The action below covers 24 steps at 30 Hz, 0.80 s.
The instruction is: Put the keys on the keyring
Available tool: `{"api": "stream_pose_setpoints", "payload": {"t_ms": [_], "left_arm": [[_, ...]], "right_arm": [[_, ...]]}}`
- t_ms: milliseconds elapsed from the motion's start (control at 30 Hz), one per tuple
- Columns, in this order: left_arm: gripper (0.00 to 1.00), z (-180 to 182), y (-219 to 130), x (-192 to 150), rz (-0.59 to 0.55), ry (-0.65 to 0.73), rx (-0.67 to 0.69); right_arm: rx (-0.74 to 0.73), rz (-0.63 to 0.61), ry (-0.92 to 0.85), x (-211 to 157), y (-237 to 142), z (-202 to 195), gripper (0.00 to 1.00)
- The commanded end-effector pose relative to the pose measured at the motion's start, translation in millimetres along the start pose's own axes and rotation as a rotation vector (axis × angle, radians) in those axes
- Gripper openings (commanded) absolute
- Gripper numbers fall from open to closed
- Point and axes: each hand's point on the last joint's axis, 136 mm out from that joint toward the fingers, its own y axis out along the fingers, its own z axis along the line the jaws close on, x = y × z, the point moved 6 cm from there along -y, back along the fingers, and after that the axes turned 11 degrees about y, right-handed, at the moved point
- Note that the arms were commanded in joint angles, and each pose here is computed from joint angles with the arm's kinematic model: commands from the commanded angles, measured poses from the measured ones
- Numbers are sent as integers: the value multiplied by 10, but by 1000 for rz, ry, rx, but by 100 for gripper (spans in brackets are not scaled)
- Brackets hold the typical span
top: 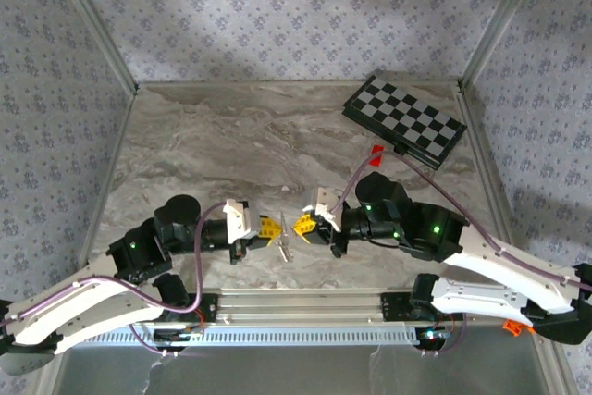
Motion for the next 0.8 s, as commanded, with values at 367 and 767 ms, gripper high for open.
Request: {"api": "stream_pose_setpoints", "payload": {"t_ms": [367, 767], "left_arm": [[0, 53, -30, 106, -73, 4, 46], [0, 65, -42, 107, -78, 9, 62]], "right_arm": [[-2, -13, -37, 33, 80, 20, 0], [-8, -14, -41, 19, 85, 14, 0]]}}
